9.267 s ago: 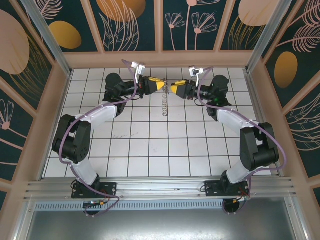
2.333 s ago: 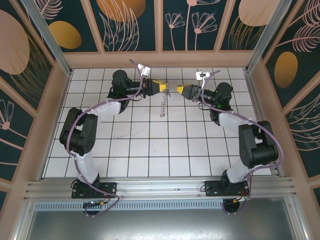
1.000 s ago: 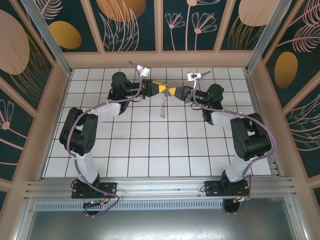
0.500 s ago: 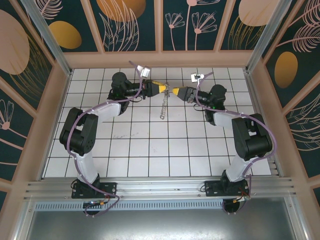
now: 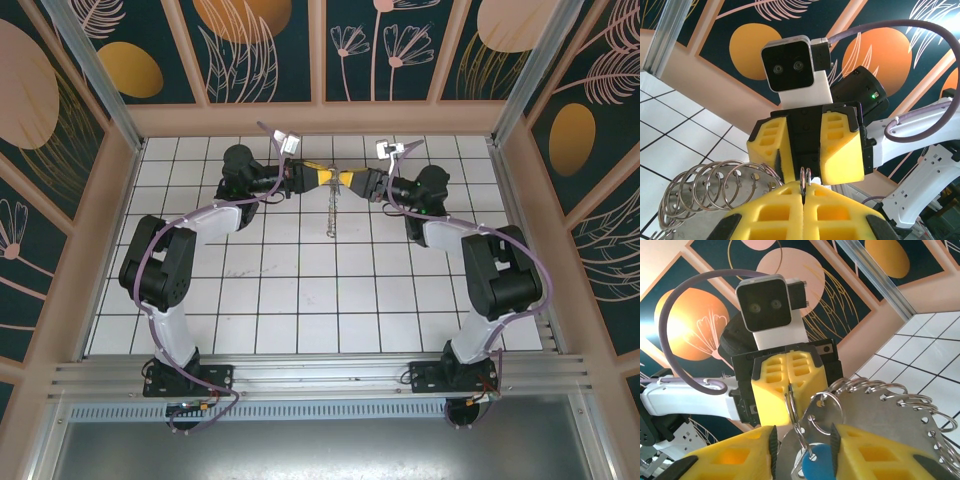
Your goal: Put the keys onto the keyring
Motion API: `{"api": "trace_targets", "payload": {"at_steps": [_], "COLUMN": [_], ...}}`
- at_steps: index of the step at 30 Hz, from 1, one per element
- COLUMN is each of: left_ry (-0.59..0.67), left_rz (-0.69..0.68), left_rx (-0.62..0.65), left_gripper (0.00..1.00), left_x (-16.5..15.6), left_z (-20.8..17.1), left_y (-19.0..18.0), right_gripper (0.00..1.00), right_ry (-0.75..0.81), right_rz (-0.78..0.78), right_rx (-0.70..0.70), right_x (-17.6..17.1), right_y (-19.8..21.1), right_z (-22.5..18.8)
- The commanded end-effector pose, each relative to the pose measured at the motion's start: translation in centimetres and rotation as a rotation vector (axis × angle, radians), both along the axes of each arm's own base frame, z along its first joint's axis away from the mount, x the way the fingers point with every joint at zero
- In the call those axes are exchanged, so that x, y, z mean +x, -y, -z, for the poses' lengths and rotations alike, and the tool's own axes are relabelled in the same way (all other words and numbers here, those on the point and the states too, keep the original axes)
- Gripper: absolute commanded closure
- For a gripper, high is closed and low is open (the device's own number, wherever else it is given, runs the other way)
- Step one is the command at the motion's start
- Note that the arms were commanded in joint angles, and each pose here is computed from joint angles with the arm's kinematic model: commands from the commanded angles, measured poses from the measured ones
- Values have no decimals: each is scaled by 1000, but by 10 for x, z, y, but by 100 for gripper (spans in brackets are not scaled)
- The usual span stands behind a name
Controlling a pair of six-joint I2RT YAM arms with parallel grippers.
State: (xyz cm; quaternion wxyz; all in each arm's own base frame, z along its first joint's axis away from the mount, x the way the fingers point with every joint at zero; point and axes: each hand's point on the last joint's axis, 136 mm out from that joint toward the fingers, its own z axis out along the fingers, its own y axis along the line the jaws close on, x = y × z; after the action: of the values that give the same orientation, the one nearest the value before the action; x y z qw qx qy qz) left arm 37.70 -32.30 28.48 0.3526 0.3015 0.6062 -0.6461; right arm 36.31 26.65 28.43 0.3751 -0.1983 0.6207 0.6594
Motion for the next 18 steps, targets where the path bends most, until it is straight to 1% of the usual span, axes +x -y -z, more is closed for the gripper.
{"api": "trace_targets", "payload": {"at_steps": [1, 6, 8, 18], "left_ry": [82, 84, 85, 81], "left_rz": [-3, -14, -16, -35], "left_rx": [-41, -46, -47, -61], "left_gripper": [100, 100, 100, 100], "left_x": [-7, -6, -5, -3], "left_z": [-24, -26, -26, -29], "left_y": [-1, -1, -1, -2], "right_gripper": [73, 94, 100, 100], "right_ry": [62, 55, 47, 23], "right_rz": [-41, -51, -51, -63], "right_rx": [26, 32, 32, 28], "right_x": [-6, -14, -15, -23], "right_y": [-4, -3, -2, -9], "right_z": [-11, -6, -3, 3]}}
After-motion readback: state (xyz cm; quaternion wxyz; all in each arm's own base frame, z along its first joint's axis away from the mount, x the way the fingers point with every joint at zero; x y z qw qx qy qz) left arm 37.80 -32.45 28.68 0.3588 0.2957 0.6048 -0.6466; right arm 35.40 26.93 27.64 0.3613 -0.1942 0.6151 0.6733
